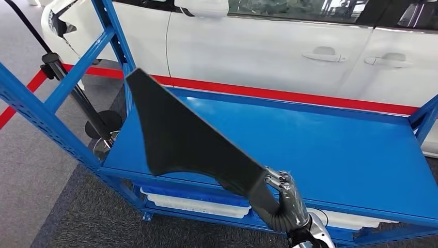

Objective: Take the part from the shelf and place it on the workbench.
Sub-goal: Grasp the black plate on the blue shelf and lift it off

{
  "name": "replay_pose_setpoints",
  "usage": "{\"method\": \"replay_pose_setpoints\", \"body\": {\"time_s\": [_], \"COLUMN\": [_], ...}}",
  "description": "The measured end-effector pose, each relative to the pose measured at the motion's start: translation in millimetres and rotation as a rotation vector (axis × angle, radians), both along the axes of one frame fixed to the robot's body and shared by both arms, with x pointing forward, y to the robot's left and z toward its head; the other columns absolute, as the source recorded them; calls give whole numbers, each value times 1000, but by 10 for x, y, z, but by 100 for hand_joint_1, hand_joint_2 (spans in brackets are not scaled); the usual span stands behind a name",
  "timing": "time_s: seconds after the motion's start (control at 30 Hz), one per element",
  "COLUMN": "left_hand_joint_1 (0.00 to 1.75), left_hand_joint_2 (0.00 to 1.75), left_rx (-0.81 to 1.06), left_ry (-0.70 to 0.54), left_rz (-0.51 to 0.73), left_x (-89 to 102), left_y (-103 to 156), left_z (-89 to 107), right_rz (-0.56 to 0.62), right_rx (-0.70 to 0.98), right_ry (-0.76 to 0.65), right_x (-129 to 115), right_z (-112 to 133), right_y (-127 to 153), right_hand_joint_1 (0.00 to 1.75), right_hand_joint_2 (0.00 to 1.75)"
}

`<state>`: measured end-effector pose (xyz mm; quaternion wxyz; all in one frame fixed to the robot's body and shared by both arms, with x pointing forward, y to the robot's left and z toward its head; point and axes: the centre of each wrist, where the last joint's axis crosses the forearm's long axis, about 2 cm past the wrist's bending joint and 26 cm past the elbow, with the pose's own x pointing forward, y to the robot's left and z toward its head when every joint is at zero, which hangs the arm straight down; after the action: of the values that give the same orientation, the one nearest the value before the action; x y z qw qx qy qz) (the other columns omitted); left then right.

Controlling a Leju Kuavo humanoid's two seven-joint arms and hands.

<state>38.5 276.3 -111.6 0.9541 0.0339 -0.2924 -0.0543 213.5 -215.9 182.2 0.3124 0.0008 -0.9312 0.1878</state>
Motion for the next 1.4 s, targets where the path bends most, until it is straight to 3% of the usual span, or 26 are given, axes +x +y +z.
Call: {"method": "replay_pose_setpoints", "body": {"time_s": [0.33,0.57,1.0,1.4], "left_hand_joint_1": [0,0,0,0], "left_hand_joint_2": [0,0,0,0], "left_rx": [14,15,17,4], "left_ry": [10,17,38,48], "left_rz": [34,80,124,101], "left_x": [-19,-40,-74,-58], "left_y": [-28,-45,-117,-161], "left_z": [0,-2,-1,3], "right_rz": [163,192,259,287], "right_rx": [185,224,142,88], "right_ry": [95,217,256,292], "right_x": [-174,-324,-713,-807], "right_z": [77,-54,-454,-624], "right_y": [-57,-121,-181,-195], "right_hand_joint_1": [175,175,175,175], "right_hand_joint_2": [175,175,175,175]}}
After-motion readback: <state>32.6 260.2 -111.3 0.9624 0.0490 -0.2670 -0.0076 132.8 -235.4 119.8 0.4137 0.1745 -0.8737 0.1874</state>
